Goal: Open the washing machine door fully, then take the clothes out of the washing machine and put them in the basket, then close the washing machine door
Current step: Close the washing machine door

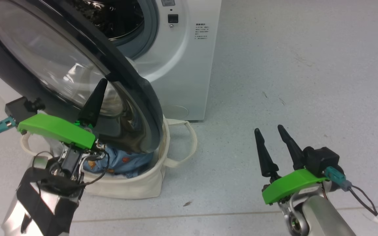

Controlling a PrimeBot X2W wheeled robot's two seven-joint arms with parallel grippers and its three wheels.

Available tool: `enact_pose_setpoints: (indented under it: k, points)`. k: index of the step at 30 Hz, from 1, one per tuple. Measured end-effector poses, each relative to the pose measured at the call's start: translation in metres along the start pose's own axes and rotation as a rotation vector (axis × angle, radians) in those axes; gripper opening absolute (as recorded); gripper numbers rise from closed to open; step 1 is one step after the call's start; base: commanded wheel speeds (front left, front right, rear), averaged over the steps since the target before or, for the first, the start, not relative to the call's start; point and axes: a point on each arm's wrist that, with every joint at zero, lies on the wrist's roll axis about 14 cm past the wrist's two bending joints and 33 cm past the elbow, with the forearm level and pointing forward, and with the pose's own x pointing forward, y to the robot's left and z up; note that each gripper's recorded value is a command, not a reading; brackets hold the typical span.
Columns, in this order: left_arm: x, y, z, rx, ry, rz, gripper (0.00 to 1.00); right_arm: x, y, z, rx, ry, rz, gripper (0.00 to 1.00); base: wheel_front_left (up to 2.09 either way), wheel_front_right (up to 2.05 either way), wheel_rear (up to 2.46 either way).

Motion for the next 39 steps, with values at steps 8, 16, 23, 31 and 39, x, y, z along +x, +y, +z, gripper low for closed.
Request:
enact_pose_setpoints:
  k: [8,16,23,31,39]
  points:
    - [-0.013,0.014,0.022,0.12,-0.059,0.042,0.99,0.005,0.006,0.004,-0.01,-0.015,0.019,1.0,0.0,0.0,0.0]
    - [-0.049,0.032,0.061,0.342,-0.16,0.125,1.0,0.007,0.017,0.016,-0.02,-0.048,0.05,1.0,0.0,0.0,0.0]
    - [-0.098,0.064,0.076,0.557,-0.165,0.255,1.0,0.006,0.028,0.025,-0.022,-0.072,0.082,1.0,0.0,0.0,0.0]
    - [-0.15,0.087,0.089,0.7,-0.19,0.386,1.0,0.0,0.034,0.032,-0.022,-0.092,0.097,1.0,0.0,0.0,0.0]
    - [-0.19,0.112,0.098,0.794,-0.215,0.521,1.0,-0.003,0.03,0.031,-0.017,-0.092,0.083,1.0,0.0,0.0,0.0]
